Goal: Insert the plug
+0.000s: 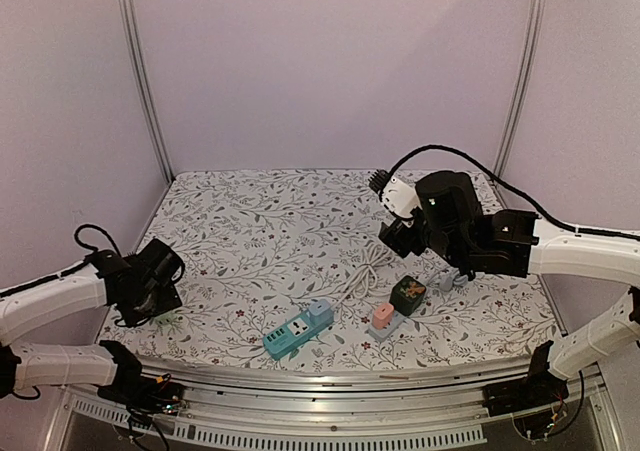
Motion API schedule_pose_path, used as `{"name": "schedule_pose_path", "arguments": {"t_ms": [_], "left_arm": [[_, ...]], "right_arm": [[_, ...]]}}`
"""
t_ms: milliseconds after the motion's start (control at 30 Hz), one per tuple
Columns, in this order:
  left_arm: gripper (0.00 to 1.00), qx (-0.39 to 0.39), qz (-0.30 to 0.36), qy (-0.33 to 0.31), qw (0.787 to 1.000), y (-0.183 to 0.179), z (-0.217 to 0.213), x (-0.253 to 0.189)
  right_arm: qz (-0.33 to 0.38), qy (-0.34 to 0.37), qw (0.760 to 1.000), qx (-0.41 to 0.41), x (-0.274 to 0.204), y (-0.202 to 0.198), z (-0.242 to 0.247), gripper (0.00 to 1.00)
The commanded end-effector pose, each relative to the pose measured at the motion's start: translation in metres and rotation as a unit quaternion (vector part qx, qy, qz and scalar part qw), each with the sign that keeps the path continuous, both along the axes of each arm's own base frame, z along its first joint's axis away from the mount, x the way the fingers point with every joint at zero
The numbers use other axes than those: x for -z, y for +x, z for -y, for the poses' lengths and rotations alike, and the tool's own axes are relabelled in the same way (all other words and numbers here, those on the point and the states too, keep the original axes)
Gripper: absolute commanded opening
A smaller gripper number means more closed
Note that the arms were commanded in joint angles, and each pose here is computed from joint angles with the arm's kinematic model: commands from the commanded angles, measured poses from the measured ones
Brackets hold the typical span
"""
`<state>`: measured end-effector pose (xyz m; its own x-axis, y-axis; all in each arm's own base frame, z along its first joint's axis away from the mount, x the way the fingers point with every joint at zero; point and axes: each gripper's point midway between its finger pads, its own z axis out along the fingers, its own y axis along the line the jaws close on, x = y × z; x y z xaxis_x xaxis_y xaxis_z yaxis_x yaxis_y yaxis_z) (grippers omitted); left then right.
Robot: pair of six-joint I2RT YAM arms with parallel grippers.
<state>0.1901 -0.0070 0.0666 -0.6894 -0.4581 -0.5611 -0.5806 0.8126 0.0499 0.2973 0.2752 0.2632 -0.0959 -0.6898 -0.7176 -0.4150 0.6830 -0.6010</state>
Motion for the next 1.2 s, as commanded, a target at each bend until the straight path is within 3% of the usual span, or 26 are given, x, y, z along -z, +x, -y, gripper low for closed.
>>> {"name": "schedule_pose_path", "arguments": {"t_ms": [0, 333, 500, 667, 933, 1167], "left_arm": [[0.86, 0.022, -0.012, -0.043, 0.999, 0.010, 0.008, 0.016], [0.75, 0.032, -0.042, -0.051, 0.997, 0.011, 0.011, 0.032], [0.63, 0.046, -0.057, -0.059, 0.996, 0.016, 0.019, 0.038], [0.60, 0.056, -0.064, -0.067, 0.994, 0.020, 0.025, 0.044], [0.31, 0.095, -0.070, -0.088, 0.989, 0.040, 0.050, 0.050], [0.28, 0.159, -0.070, -0.089, 0.981, 0.060, 0.103, 0.051]], "right_arm": [[0.004, 0.009, 1.000, 0.017, -0.003, 0.001, 0.009, 0.99], [0.004, 0.012, 1.000, 0.017, -0.004, 0.000, 0.011, 0.99], [0.003, 0.019, 1.000, 0.014, -0.007, -0.002, 0.012, 0.99], [0.002, 0.024, 1.000, 0.010, -0.008, -0.003, 0.013, 0.99], [0.003, 0.021, 1.000, 0.014, -0.007, -0.002, 0.014, 0.99], [0.001, 0.019, 1.000, 0.016, -0.005, 0.000, 0.014, 0.99]]}}
